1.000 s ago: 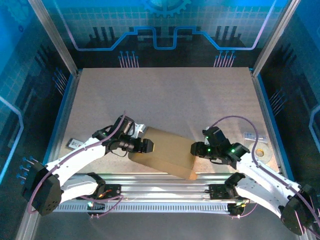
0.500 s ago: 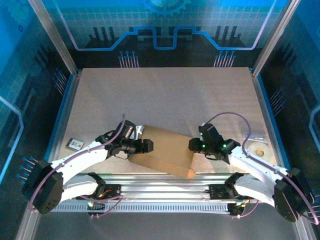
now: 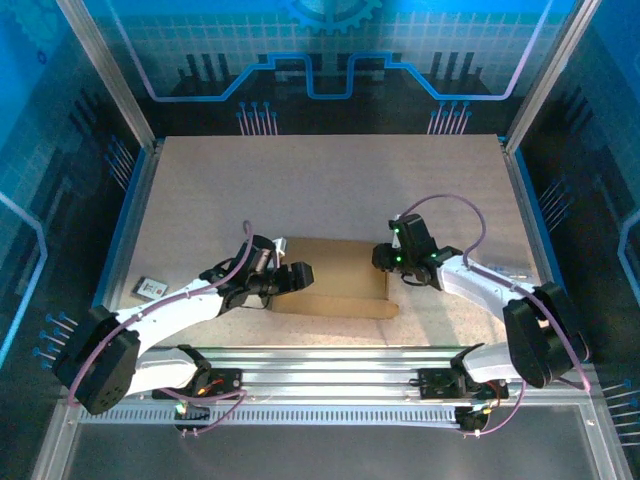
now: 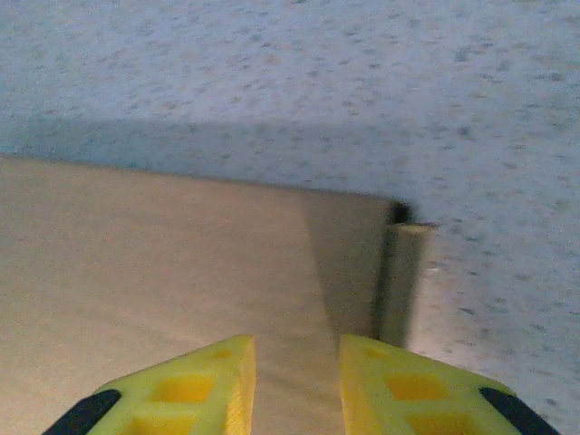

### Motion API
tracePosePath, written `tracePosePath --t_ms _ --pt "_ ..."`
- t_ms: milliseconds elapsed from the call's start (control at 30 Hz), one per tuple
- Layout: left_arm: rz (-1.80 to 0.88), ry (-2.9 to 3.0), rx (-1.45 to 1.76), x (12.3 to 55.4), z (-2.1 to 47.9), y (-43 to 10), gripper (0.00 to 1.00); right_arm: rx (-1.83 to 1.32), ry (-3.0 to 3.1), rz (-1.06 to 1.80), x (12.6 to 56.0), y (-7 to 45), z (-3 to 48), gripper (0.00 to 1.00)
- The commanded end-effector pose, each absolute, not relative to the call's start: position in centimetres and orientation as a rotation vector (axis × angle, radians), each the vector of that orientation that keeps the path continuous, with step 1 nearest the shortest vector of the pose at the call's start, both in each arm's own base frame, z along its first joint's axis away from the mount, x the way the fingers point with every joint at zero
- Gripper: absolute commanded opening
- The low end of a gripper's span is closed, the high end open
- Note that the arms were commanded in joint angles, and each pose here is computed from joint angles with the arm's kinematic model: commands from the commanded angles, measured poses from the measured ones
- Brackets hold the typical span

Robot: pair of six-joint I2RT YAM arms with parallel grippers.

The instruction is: Fold the paper box

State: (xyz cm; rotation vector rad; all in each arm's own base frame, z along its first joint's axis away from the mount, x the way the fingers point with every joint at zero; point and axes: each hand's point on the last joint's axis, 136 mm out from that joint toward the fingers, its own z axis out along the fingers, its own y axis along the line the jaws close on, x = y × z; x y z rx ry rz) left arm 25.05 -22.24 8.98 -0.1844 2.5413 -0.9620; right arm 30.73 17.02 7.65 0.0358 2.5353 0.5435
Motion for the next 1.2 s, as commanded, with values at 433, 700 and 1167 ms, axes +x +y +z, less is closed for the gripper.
tracePosePath --t_ms 433,700,1167 --pt "-0.924 2.493 -0.086 25.6 13.4 -19.9 0.8 -0.217 2.495 0.855 23.5 20.0 12.0 0.46" --pt "-0.992 2.52 -0.063 26.5 12.7 -21.5 0.79 -0.192 2.514 0.965 22.7 21.0 10.9 0.52" --pt "-0.917 2.62 -0.092 26.9 9.6 -21.6 0.79 -0.085 2.641 0.833 22.8 19.9 6.5 0.54"
